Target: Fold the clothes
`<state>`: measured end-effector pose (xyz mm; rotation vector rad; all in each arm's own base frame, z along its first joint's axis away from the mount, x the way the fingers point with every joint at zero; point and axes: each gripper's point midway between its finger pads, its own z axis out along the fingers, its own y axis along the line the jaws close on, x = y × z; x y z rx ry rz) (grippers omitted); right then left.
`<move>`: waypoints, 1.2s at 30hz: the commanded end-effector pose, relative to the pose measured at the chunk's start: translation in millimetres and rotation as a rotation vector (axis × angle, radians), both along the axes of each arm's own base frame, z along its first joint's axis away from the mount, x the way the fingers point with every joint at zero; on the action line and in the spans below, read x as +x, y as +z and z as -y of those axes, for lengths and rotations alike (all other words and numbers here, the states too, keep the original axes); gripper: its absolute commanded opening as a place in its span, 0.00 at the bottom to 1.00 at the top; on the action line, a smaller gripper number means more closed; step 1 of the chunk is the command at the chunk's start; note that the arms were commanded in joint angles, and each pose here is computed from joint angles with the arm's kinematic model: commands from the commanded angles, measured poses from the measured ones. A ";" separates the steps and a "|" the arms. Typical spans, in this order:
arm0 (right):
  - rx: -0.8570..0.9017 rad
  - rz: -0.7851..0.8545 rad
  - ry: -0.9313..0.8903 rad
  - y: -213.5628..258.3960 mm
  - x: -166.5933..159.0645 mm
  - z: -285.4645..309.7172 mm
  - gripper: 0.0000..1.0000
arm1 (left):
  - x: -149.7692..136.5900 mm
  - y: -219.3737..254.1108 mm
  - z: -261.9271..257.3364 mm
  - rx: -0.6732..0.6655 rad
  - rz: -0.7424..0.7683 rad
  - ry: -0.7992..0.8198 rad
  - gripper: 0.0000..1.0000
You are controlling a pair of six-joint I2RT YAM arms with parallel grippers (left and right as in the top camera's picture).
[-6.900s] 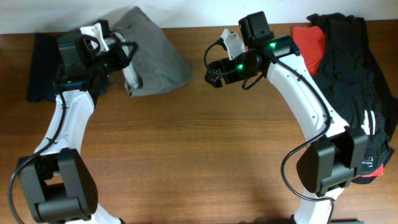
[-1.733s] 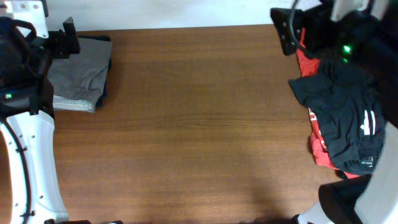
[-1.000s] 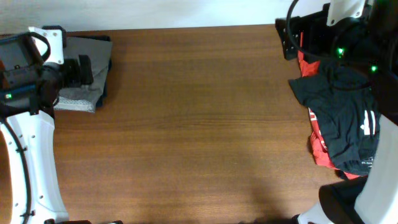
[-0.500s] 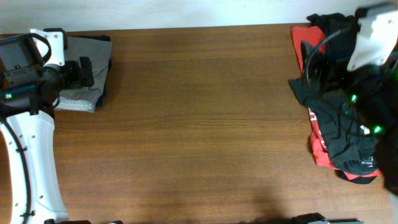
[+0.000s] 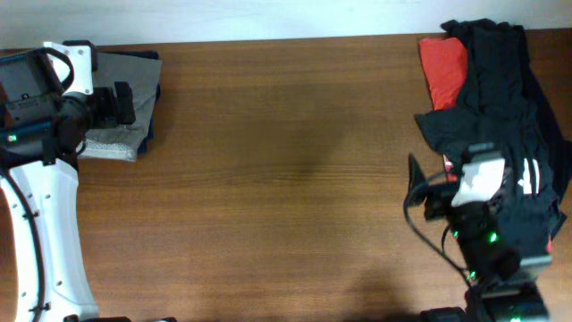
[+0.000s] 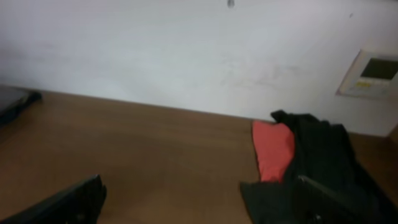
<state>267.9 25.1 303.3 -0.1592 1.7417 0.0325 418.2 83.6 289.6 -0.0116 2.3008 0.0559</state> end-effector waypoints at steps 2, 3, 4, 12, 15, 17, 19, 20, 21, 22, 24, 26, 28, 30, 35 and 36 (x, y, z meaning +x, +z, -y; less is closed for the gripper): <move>0.008 0.023 0.011 -38.1 -15.1 -0.6 0.99 | 1.4 2.8 0.8 -0.009 0.009 0.001 0.99; 0.008 0.033 0.010 -44.8 -17.9 -0.3 0.99 | 1.4 2.8 0.8 -0.009 0.009 0.001 0.99; 0.009 0.041 0.008 -51.5 -20.6 0.1 0.99 | 1.4 2.8 0.8 -0.009 0.009 0.001 0.99; 0.010 0.068 0.007 -97.0 -30.9 0.9 0.99 | 1.4 2.8 0.8 -0.009 0.009 0.001 0.99; 0.010 0.091 0.004 -109.4 -29.0 1.4 0.99 | 1.4 2.8 0.8 -0.009 0.009 0.001 0.99; 0.009 0.109 -0.007 -114.5 -27.5 2.7 0.99 | 1.4 2.8 0.8 -0.009 0.009 0.001 0.99; 0.008 0.113 -0.017 -121.3 -26.8 3.5 0.99 | 1.4 2.8 0.8 -0.009 0.009 0.001 0.99; 0.007 0.112 -0.022 -125.1 -26.4 4.0 0.99 | 1.4 2.8 0.8 -0.009 0.009 0.001 0.99; 0.006 0.113 -0.024 -128.6 -26.0 4.1 0.99 | 1.4 2.8 0.8 -0.009 0.009 0.001 0.99; 0.006 0.116 -0.026 -131.6 -25.5 4.3 0.99 | 1.4 2.8 0.8 -0.009 0.009 0.001 0.99; 0.007 0.118 -0.025 -137.7 -23.9 4.0 0.99 | 1.4 2.8 0.8 -0.009 0.009 0.001 0.99; 0.007 0.109 -0.022 -145.3 -22.7 3.3 0.99 | 1.4 2.8 0.8 -0.009 0.009 0.001 0.99; 0.005 0.102 -0.026 -147.1 -22.8 4.2 0.99 | 1.4 2.8 0.8 -0.009 0.009 0.001 0.99; 0.004 0.102 -0.042 -147.1 -22.5 7.9 0.99 | 1.4 2.8 0.8 -0.009 0.009 0.001 0.99; 0.005 0.101 -0.053 -147.3 -22.3 10.8 0.99 | 1.4 2.8 0.8 -0.009 0.009 0.001 0.99; 0.008 0.101 -0.051 -147.3 -22.3 10.4 0.99 | 1.4 2.8 0.8 -0.009 0.009 0.001 0.99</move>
